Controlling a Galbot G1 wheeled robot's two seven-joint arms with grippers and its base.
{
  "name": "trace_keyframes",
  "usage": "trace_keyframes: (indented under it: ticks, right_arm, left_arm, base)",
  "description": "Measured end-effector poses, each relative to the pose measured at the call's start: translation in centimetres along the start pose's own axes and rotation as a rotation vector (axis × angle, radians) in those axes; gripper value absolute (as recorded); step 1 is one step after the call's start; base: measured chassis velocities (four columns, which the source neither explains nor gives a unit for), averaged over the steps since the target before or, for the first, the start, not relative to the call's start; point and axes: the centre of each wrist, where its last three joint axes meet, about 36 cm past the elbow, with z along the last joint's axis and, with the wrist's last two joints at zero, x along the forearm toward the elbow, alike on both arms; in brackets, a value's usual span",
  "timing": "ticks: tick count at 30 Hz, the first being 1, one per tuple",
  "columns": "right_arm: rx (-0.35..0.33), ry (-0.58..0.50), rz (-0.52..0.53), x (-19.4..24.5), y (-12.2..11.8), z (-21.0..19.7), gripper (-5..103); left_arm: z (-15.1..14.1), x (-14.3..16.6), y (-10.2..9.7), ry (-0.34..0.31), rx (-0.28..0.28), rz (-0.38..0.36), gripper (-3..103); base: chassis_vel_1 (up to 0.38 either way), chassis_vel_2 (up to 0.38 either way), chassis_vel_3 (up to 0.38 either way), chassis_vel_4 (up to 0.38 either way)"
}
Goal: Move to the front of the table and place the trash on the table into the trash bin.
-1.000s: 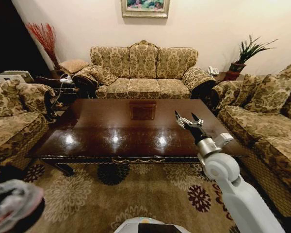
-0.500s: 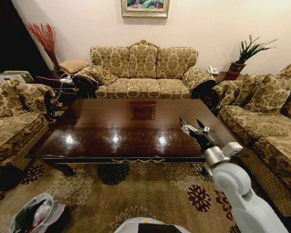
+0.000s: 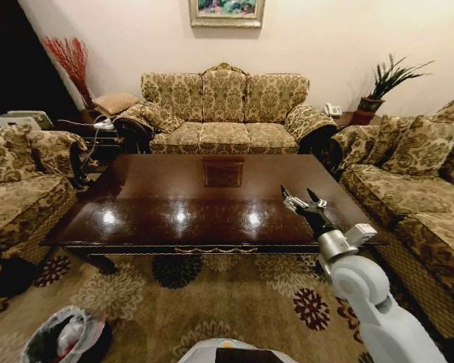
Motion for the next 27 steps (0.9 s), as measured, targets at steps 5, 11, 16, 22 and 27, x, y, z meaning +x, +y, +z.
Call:
trace_keyframes:
  ticks: [5,11,16,22,27]
  right_arm:
    - [-0.016,-0.011,-0.007,-0.4,-0.1,0.1,100]
    - [-0.035,-0.027,-0.013,-1.3,-0.3,0.4,100]
    - [-0.045,-0.042,-0.011,-1.6,-0.2,0.2,100]
    - [0.032,-0.071,0.039,-1.3,-0.2,0.2,100]
    - [0.148,-0.102,0.093,1.0,1.0,-1.3,100]
  left_arm:
    - [0.0,1.5,1.2,0.067,-0.07,-0.032,53]
    - [-1.4,3.3,2.1,0.075,-0.1,-0.069,80]
    - [-8.9,4.1,5.2,-0.145,-0.07,-0.167,96]
    - [-21.5,9.0,3.7,-0.497,0.012,-0.002,100]
    - [-31.7,21.6,-4.7,-0.705,0.015,0.477,100]
  base:
    - [0.0,0.0,0.0,0.0]
    - [0.0,0.0,0.0,0.0]
    - [0.0,0.0,0.0,0.0]
    - [0.0,0.0,0.0,0.0]
    - [0.0,0.0,0.0,0.0]
